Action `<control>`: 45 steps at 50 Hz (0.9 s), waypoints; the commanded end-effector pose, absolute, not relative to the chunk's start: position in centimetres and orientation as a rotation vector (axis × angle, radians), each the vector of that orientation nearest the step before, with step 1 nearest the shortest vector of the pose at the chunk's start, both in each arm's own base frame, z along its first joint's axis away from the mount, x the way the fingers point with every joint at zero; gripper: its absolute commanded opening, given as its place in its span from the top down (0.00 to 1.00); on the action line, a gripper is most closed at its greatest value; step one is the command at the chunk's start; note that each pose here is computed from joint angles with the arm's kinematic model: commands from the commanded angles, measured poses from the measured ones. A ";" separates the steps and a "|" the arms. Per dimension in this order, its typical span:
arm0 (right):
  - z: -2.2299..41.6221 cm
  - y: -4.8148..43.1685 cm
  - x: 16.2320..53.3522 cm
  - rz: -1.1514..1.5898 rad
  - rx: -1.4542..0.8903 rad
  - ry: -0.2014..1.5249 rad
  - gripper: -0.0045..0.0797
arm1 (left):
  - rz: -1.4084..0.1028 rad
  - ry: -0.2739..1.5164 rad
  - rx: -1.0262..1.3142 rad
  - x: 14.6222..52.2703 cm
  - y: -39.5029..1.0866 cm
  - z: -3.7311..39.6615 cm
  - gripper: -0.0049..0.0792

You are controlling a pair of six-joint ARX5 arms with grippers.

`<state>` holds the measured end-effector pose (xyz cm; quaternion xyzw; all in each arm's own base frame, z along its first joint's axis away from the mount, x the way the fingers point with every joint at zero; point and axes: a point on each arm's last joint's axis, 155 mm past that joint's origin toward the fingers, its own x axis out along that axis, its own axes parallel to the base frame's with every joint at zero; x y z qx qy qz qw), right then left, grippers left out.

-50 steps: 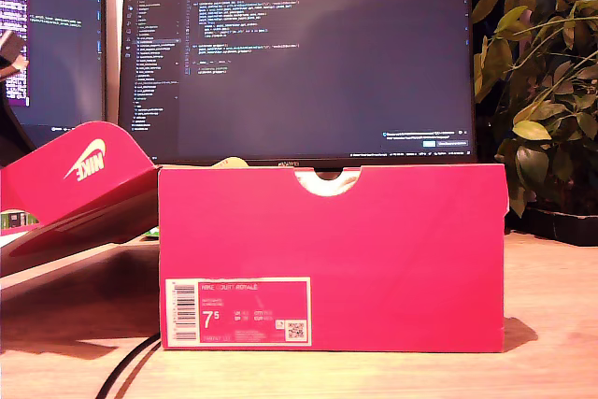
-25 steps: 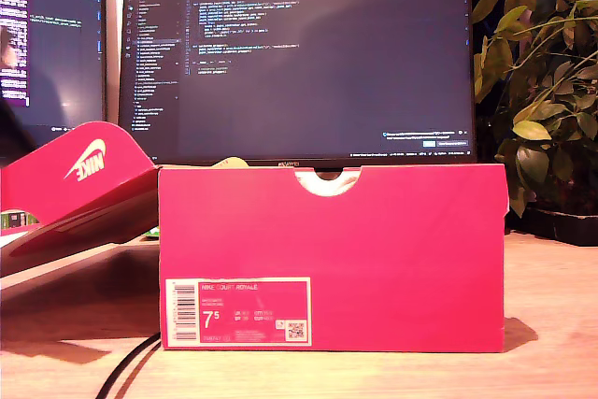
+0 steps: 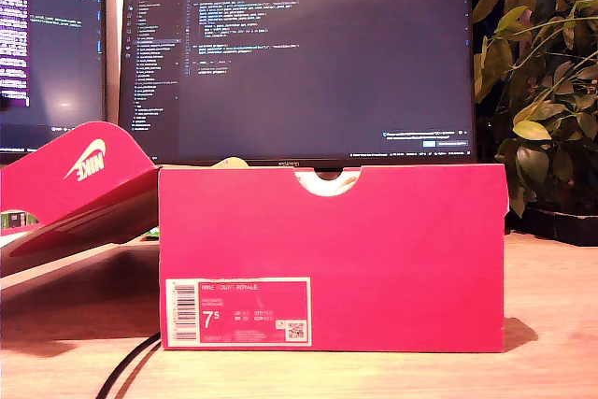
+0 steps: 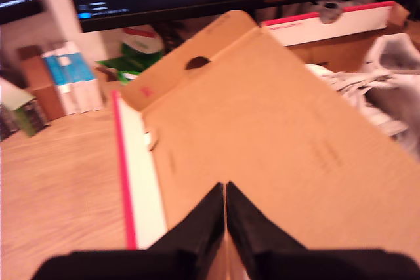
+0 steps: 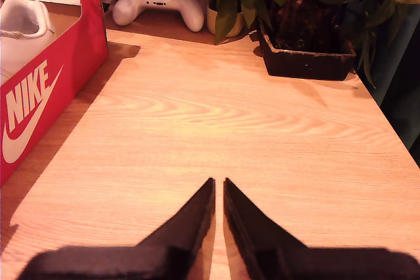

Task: Pack the white shoes by picking the first shoe and placing it inside the red shoebox, left side, then picking and rotating the second shoe and placing it in the shoebox

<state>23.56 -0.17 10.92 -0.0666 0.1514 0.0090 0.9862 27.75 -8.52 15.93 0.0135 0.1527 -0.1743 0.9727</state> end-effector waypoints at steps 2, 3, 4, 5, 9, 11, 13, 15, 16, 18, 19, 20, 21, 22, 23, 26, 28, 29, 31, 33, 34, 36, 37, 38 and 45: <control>10.2 -0.4 23.6 0.011 -0.137 0.314 0.96 | -0.342 0.315 0.032 27.2 -8.0 14.0 0.96; 10.2 -0.4 23.6 0.011 -0.137 0.314 0.96 | -0.339 0.309 0.031 27.1 -8.0 13.9 0.96; 10.2 -0.4 23.6 0.011 -0.138 0.314 0.96 | -0.337 0.306 0.031 27.1 -7.9 13.8 0.96; 10.2 -0.4 23.6 0.011 -0.138 0.314 0.96 | -0.333 0.302 0.030 27.0 -7.8 13.7 0.96; 10.2 -0.4 23.6 0.011 -0.137 0.314 0.96 | -0.316 0.292 0.028 26.8 -7.2 13.3 0.96; 10.2 -0.4 23.6 0.011 -0.138 0.314 0.96 | -0.304 0.286 0.026 26.7 -6.9 13.2 0.96; 10.2 -0.4 23.6 0.011 -0.137 0.314 0.96 | -0.291 0.278 0.025 26.7 -6.5 13.0 0.96; 10.2 -0.4 23.6 0.011 -0.137 0.314 0.96 | -0.278 0.275 0.023 26.6 -6.1 12.8 0.96; 10.2 -0.4 23.6 0.011 -0.138 0.314 0.96 | -0.271 0.273 0.022 26.6 -6.0 12.7 0.96; 10.2 -0.4 23.6 0.011 -0.137 0.314 0.96 | -0.261 0.270 0.021 26.5 -5.7 12.5 0.96; 10.2 -0.4 23.6 0.011 -0.137 0.314 0.96 | -0.257 0.269 0.020 26.5 -5.6 12.5 0.96; 10.2 -0.4 23.6 0.011 -0.138 0.314 0.96 | -0.252 0.265 0.019 26.5 -5.4 12.5 0.96; 10.2 -0.4 23.6 0.011 -0.137 0.314 0.96 | -0.248 0.261 0.019 26.5 -5.3 12.5 0.96; 10.2 -0.4 23.6 0.011 -0.137 0.314 0.96 | -0.244 0.258 0.019 26.5 -5.2 12.5 0.96; 10.2 -0.4 23.6 0.011 -0.138 0.314 0.96 | -0.239 0.255 0.018 26.4 -5.1 12.5 0.96; 10.2 -0.4 23.6 0.011 -0.137 0.314 0.96 | -0.223 0.247 0.017 26.4 -4.6 12.5 0.96; 10.2 -0.4 23.6 0.011 -0.138 0.314 0.96 | -0.211 0.244 0.015 26.4 -4.3 12.3 0.96; 10.2 -0.4 23.6 0.011 -0.138 0.314 0.96 | -0.205 0.242 0.015 26.4 -4.1 12.3 0.96; 10.2 -0.4 23.6 0.011 -0.137 0.314 0.96 | -0.193 0.240 0.013 26.3 -3.8 12.1 0.96; 10.2 -0.4 23.6 0.011 -0.138 0.314 0.96 | -0.183 0.238 0.012 26.3 -3.6 12.0 0.96; 10.2 -0.4 23.6 0.011 -0.138 0.314 0.96 | -0.178 0.235 0.011 26.3 -3.4 11.9 0.96; 10.2 -0.4 23.6 0.011 -0.138 0.314 0.96 | -0.170 0.229 0.011 26.2 -3.2 11.9 0.96; 10.2 -0.4 23.6 0.011 -0.138 0.314 0.96 | -0.166 0.224 0.011 26.2 -3.1 12.0 0.96; 10.2 -0.4 23.6 0.011 -0.138 0.314 0.96 | -0.163 0.222 0.011 26.2 -3.0 12.0 0.96; 10.2 -0.4 23.6 0.011 -0.137 0.314 0.96 | -0.130 0.214 0.008 26.1 -2.2 12.2 0.96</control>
